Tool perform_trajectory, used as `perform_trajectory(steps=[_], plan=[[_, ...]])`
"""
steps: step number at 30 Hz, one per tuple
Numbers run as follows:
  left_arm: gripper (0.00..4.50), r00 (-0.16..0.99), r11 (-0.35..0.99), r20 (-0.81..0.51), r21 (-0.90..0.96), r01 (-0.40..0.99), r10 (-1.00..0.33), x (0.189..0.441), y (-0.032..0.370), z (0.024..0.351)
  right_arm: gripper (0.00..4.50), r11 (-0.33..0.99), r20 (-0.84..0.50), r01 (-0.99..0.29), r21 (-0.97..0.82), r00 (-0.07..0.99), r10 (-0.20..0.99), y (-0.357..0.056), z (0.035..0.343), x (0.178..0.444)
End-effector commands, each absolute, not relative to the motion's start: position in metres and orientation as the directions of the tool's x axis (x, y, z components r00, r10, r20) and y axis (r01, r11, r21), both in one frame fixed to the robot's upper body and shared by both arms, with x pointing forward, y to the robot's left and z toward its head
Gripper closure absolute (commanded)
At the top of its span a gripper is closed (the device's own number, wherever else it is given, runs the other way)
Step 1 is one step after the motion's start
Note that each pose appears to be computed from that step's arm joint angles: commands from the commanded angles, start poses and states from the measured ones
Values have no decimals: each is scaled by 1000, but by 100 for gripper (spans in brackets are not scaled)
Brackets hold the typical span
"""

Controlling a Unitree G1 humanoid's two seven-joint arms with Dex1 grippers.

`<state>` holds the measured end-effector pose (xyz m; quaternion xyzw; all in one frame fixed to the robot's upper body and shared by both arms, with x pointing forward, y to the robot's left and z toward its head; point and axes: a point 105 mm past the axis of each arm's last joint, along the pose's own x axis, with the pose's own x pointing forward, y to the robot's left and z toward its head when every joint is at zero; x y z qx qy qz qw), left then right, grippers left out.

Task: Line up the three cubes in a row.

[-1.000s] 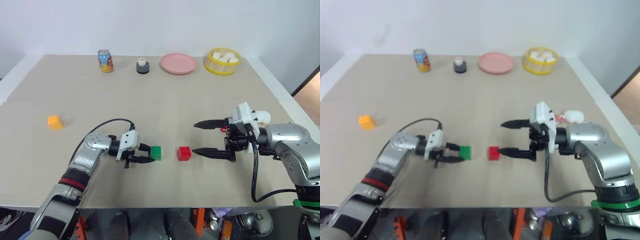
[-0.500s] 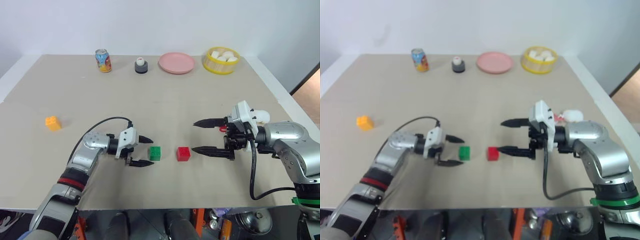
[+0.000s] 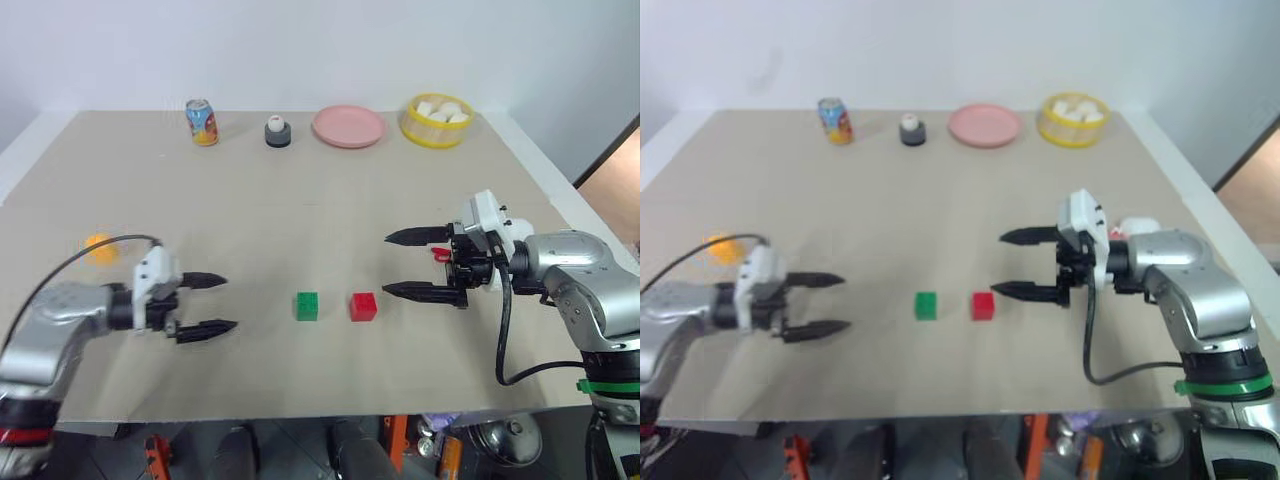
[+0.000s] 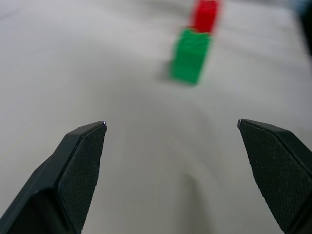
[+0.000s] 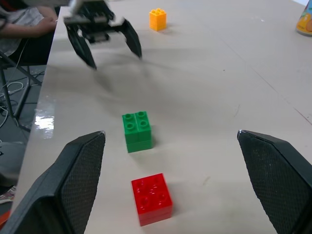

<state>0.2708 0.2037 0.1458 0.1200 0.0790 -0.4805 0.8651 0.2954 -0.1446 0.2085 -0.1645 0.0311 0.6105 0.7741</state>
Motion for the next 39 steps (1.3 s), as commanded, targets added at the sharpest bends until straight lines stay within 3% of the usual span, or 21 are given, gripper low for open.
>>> perform_trajectory(steps=[1,3,7,17,23,33,39], plan=[[4,760,737,-134,184,650,-636,277,221,165,0,187,-208,-944,-273,248,946,-138,224,299],[4,879,869,-73,133,477,-471,277,237,161,0,183,-173,-942,-281,237,956,-129,229,301],[4,978,979,-78,61,196,-192,279,266,136,0,164,-116,-940,-299,207,971,-104,237,306],[4,953,958,-105,62,-279,285,289,311,119,0,183,-17,-915,-359,202,979,-56,248,318],[4,916,922,-112,55,-382,386,300,328,122,0,164,-34,-905,-392,193,981,-37,240,320],[4,941,948,-125,98,-302,313,331,316,120,0,176,-36,-902,-394,206,978,-43,237,320],[4,928,933,-128,136,-334,351,354,319,122,0,199,-29,-898,-392,228,973,-46,238,320]])
